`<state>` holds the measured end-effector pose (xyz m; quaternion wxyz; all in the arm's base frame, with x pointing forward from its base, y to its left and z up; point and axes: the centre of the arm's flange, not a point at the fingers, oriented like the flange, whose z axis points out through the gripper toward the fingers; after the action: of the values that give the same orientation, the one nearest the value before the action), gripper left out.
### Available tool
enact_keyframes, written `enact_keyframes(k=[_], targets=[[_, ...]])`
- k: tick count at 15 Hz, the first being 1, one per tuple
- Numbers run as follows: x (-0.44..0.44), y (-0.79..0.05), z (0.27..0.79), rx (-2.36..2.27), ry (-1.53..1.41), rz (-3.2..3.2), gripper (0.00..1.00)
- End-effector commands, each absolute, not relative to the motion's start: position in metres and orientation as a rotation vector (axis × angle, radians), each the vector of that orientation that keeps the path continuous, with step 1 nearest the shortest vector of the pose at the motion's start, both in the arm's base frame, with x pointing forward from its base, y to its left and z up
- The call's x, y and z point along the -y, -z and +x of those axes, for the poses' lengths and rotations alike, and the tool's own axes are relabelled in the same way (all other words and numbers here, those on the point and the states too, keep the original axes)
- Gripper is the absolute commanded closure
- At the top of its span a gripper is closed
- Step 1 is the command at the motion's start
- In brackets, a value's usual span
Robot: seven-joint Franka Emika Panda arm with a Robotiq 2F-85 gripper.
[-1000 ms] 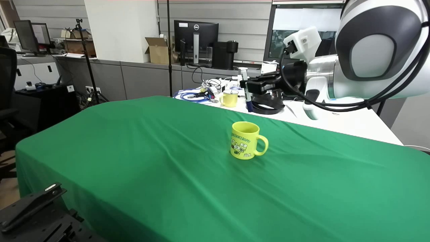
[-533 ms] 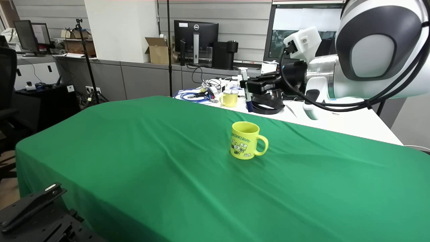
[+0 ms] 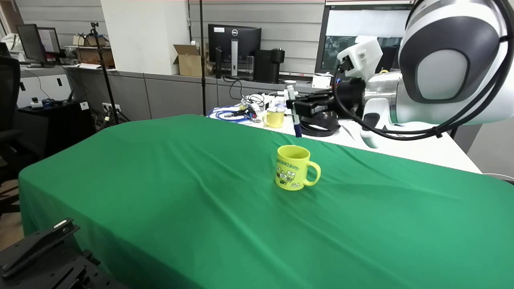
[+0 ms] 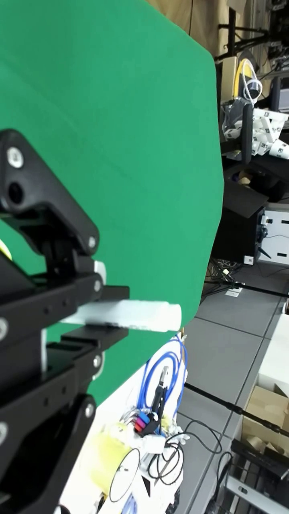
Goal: Place the marker inside the mug
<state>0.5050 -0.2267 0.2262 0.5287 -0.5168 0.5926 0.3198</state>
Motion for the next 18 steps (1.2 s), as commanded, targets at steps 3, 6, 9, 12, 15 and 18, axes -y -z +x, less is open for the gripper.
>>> enact_keyframes(k=[3, 6, 9, 12, 15, 18], targets=[[0.232, -0.192, 0.513, -1.41, -0.77, -1.168, 0.95], [0.233, -0.172, 0.514, -1.43, -0.77, -1.149, 0.95], [0.233, -0.159, 0.515, -1.443, -0.767, -1.141, 0.95], [0.234, -0.15, 0.516, -1.455, -0.77, -1.13, 0.95], [0.235, -0.142, 0.518, -1.469, -0.772, -1.125, 0.95], [0.236, -0.135, 0.519, -1.485, -0.767, -1.119, 0.95]])
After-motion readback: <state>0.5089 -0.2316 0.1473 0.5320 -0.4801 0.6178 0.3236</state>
